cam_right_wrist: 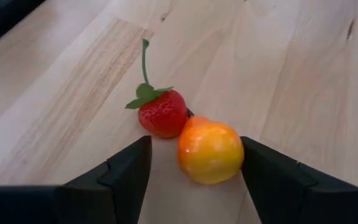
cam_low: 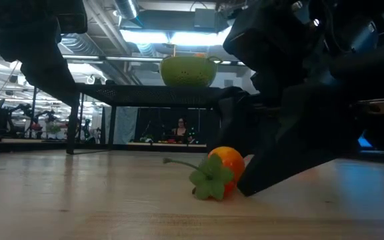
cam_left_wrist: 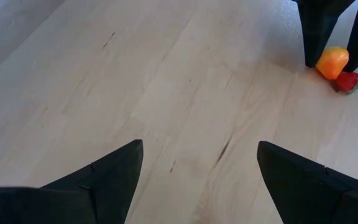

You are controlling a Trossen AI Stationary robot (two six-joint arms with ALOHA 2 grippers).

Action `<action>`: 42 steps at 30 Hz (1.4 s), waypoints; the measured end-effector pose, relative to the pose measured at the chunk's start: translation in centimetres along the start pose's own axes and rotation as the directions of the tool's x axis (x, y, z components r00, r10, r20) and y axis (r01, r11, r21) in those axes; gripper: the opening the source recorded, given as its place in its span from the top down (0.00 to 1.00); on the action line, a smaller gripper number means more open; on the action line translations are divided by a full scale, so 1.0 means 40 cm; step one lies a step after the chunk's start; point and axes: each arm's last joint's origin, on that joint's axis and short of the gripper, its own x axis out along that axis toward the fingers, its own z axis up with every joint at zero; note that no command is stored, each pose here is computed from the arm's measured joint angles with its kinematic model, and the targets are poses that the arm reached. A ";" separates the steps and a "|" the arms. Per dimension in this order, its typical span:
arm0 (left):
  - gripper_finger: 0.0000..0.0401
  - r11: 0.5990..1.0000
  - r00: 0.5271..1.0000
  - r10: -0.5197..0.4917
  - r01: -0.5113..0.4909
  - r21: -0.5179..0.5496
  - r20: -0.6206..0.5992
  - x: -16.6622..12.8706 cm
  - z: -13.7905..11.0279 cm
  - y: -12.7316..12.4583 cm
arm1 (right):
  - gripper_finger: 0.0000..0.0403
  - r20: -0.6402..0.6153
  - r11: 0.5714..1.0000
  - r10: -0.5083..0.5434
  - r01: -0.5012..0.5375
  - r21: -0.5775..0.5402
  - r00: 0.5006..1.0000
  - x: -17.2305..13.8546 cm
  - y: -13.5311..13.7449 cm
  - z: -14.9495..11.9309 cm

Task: Pick & Place Fruit
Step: Put the pear into the green strainer bowl on the shelf

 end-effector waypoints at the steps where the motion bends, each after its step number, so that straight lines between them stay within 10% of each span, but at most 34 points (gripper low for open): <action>1: 0.22 1.000 1.000 0.000 0.000 0.000 0.000 0.000 0.000 0.000 | 0.41 0.000 1.000 0.003 -0.003 0.004 1.000 0.000 0.000 0.000; 24: 0.22 1.000 1.000 0.000 0.000 0.001 0.000 0.000 0.000 0.000 | 0.67 0.000 0.995 0.024 -0.024 0.101 1.000 0.000 0.001 0.000; 42: 0.22 1.000 1.000 -0.001 0.001 0.002 -0.003 0.000 0.000 0.000 | 0.67 0.073 0.988 -0.117 0.109 0.107 0.991 -0.102 -0.041 0.077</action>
